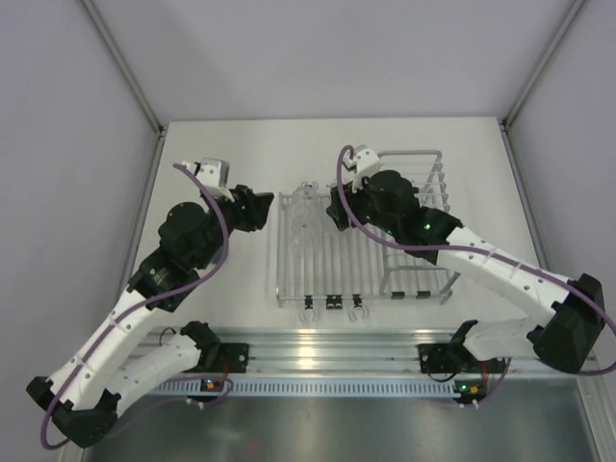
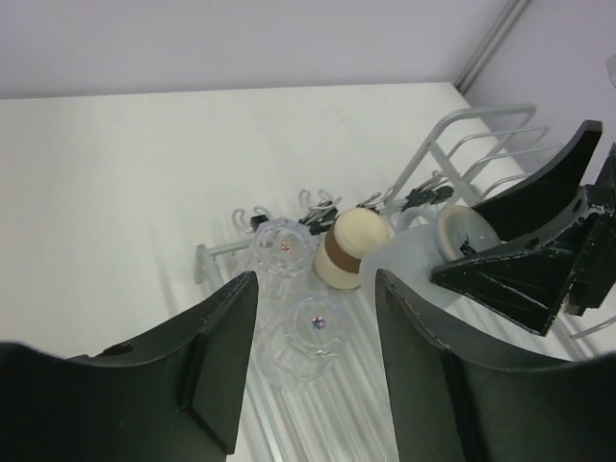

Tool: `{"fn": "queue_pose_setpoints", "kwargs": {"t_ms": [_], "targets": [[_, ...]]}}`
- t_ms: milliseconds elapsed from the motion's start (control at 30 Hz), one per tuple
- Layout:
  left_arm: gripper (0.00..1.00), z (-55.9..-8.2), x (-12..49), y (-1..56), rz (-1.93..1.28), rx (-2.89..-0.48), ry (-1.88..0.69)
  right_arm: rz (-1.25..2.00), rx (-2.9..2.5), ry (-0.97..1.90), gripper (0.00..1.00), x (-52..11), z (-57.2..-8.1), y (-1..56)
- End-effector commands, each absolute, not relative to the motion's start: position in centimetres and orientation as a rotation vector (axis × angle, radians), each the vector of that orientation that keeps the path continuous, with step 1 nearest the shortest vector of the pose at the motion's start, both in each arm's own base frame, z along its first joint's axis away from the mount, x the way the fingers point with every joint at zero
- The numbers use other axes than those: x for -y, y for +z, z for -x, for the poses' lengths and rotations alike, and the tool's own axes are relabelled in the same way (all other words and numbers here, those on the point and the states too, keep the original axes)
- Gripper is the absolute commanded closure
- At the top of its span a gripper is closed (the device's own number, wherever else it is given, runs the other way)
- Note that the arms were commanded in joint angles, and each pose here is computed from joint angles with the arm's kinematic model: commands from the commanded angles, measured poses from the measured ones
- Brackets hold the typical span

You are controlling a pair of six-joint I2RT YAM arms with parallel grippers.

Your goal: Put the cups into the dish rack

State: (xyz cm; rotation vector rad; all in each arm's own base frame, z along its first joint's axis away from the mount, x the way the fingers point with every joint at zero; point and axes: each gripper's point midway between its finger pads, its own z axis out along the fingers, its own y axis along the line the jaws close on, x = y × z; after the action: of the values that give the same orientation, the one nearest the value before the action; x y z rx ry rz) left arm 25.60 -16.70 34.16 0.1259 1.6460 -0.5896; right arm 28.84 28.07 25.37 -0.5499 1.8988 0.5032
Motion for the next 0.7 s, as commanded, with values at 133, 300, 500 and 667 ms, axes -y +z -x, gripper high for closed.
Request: {"fn": "queue_pose_setpoints", "kwargs": {"t_ms": [133,300,500,667], "targets": [[0.42,-25.8,14.4,33.7,-0.149,-1.67,-0.423,0.483,-1.88,0.409,1.0,-29.0,-29.9,27.7],[0.42,-25.7,14.2,33.1,-0.153,-1.678,-0.414,0.481,-1.938,0.337,1.0,-29.6,-29.9,26.2],[0.41,-25.4,13.4,33.1,-0.149,-1.665,-0.384,0.513,-1.995,0.334,1.0,-31.2,-29.8,24.1],[0.41,-25.4,13.2,32.5,-0.153,-1.674,-0.37,0.514,-2.027,0.321,1.0,-31.6,-29.5,22.9]]}}
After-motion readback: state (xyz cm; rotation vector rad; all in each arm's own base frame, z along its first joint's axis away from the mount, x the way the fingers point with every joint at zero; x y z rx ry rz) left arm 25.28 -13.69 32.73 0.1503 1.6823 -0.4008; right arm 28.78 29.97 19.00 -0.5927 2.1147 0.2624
